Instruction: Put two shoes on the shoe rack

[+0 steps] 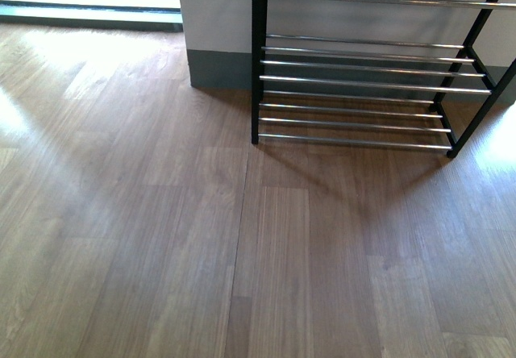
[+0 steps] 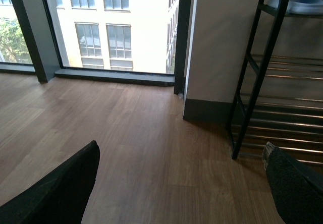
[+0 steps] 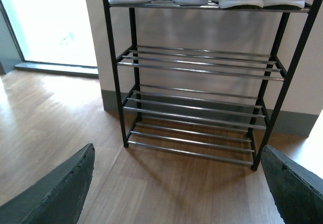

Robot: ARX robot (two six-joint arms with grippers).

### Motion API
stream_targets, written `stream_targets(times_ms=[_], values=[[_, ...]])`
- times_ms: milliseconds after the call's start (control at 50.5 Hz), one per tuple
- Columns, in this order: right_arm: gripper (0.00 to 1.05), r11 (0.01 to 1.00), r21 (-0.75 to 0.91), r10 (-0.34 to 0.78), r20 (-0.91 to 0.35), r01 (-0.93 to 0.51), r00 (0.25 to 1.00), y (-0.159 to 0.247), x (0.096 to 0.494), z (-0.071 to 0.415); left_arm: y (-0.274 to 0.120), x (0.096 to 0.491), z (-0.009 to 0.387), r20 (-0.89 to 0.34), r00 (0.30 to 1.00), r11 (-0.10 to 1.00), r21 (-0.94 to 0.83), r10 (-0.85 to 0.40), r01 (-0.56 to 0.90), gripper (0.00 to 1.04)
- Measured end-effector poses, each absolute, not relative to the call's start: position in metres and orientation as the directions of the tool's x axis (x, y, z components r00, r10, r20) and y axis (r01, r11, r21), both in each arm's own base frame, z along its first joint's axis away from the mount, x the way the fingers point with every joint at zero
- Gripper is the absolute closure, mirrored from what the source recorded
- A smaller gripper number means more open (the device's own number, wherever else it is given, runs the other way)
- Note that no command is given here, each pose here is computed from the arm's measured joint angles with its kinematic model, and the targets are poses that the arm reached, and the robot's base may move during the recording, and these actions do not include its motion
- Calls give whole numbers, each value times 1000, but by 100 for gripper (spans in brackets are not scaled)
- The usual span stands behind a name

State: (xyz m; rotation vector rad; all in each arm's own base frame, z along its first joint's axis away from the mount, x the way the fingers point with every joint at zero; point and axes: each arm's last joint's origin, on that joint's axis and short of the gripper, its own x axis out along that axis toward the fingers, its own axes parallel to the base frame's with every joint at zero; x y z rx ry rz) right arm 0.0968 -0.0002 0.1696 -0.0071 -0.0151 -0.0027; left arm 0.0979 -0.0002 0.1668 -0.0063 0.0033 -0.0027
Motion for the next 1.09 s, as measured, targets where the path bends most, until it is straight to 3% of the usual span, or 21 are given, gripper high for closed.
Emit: stream_targets(times_ms=[1090], values=[[9, 1000, -7, -2, 15, 2, 1000, 0, 97, 170, 0, 98, 167, -3, 1000, 1000, -6, -2, 2, 9]])
